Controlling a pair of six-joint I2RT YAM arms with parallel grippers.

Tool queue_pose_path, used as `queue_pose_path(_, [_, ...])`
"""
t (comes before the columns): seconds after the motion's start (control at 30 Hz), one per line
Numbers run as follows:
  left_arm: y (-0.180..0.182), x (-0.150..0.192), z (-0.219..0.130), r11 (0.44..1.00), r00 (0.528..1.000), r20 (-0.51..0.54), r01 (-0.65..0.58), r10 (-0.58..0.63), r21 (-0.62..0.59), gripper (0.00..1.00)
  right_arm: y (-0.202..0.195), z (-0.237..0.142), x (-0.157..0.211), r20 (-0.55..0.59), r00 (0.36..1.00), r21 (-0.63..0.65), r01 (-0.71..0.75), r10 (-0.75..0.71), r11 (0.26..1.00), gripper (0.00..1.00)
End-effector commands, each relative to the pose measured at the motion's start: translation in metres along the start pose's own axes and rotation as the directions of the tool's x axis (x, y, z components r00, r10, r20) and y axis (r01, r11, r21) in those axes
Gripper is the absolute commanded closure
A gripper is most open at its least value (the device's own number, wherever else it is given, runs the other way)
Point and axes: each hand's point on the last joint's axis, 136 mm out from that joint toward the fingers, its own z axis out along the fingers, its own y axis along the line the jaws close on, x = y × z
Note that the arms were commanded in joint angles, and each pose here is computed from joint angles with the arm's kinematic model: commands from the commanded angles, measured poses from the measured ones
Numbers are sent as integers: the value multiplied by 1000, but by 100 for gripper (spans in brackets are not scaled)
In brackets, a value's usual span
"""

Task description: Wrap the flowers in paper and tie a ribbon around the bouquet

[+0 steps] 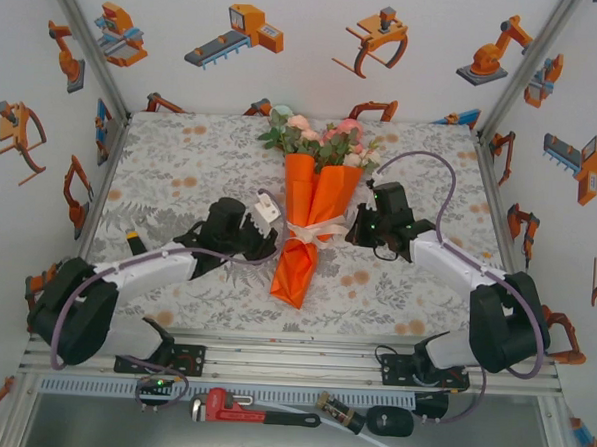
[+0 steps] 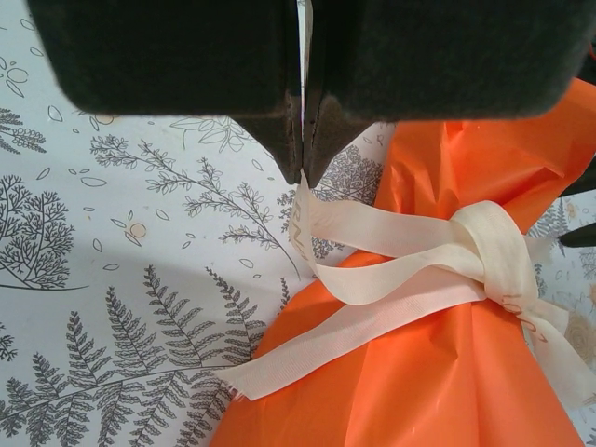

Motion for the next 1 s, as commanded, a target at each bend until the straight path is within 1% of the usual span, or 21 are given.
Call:
queue_pose_path(0.0, [-4, -12, 8, 997, 999, 12, -48, 47, 52, 65, 6, -3, -12, 19, 1000, -13, 20, -19, 1000, 100])
queue_pose_path(0.03, [0, -11, 10, 999, 999, 8, -36, 36, 26, 69, 6, -4, -12, 19, 1000, -12, 20, -20, 1000, 100])
queue_pose_path(0.13, [12, -14, 5, 999, 1000, 20, -22, 23, -48, 88, 6, -5, -13, 24, 999, -10, 23, -23, 1000, 100])
queue_pose_path(0.2, [25, -16, -5, 990, 999, 35, 4, 1, -139, 100, 7, -6, -13, 27, 999, -9, 27, -27, 1000, 100])
queue_pose_path(0.33, [34, -11, -24, 974, 998, 49, 53, -43, -220, 100, 6, -6, -14, 32, 999, -4, 34, -33, 999, 100])
queue_pose_path(0.43, [39, -6, -38, 957, 992, 83, 112, -93, -269, 100, 5, -7, -16, 38, 999, 2, 33, -33, 999, 100])
queue_pose_path(0.53, [37, -1, -46, 950, 985, 115, 154, -126, -270, 100, 6, -7, -16, 40, 999, -3, 34, -33, 999, 100])
queue_pose_path(0.67, [47, 21, -50, 917, 977, 74, 211, -198, -338, 100, 7, -6, -16, 34, 999, -13, 29, -29, 999, 100])
queue_pose_path(0.73, [45, 31, -49, 915, 973, 56, 228, -223, -332, 100, 9, -6, -16, 35, 999, -23, 27, -26, 999, 100])
queue_pose_path(0.83, [45, 40, -48, 902, 962, 55, 269, -266, -337, 100, 9, -6, -16, 37, 999, -26, 27, -26, 999, 100])
queue_pose_path(0.9, [49, 41, -50, 890, 957, 64, 286, -282, -356, 94, 9, -6, -16, 35, 999, -26, 28, -27, 999, 100])
queue_pose_path(0.93, [50, 39, -51, 886, 955, 77, 295, -287, -359, 85, 10, -6, -16, 37, 999, -26, 29, -28, 999, 100])
queue_pose_path(0.97, [51, 34, -53, 884, 951, 101, 309, -292, -352, 74, 10, -7, -16, 37, 999, -26, 28, -27, 999, 100])
